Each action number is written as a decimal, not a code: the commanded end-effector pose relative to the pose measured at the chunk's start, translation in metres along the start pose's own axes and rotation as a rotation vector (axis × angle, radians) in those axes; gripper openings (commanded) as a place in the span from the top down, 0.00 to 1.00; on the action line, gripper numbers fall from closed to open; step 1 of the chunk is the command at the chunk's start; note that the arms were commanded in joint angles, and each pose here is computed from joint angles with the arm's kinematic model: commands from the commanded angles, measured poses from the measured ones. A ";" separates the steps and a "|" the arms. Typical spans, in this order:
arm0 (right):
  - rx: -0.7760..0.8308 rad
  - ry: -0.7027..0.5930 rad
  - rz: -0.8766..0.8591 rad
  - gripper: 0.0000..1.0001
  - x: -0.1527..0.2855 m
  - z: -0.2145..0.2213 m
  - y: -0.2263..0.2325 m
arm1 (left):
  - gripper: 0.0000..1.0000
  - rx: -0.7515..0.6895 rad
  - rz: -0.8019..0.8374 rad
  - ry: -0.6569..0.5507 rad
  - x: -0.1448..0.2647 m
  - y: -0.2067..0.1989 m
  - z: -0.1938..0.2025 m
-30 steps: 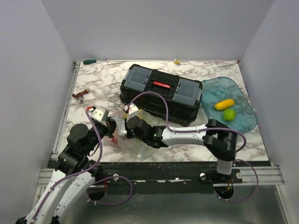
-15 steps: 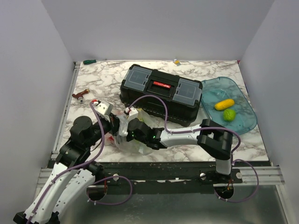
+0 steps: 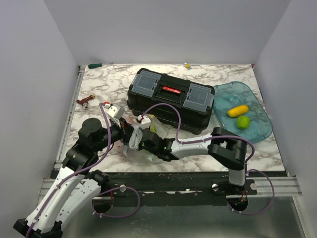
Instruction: Take the fake fruits out of the plastic bag
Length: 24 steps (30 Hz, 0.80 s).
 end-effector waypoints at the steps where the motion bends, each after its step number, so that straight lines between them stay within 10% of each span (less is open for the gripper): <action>1: -0.028 -0.041 0.090 0.00 0.000 -0.003 -0.014 | 1.00 -0.068 0.135 -0.013 0.013 -0.020 -0.009; 9: -0.189 -0.111 -0.049 0.00 0.010 -0.009 -0.023 | 1.00 -0.226 0.142 -0.010 0.025 -0.012 0.006; 24: -0.011 0.046 0.144 0.00 -0.012 0.025 -0.027 | 1.00 -0.268 0.069 -0.122 0.026 0.002 0.014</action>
Point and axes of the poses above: each gripper's point midway between its finger pads, its own x axis back along the fingers, its own y axis along the line the jaws close on, z = x × y, the point moved 10 cm from there along x, back along the fingers, and after that the axes turned 9 degrees about x, right-handed, at the moved point
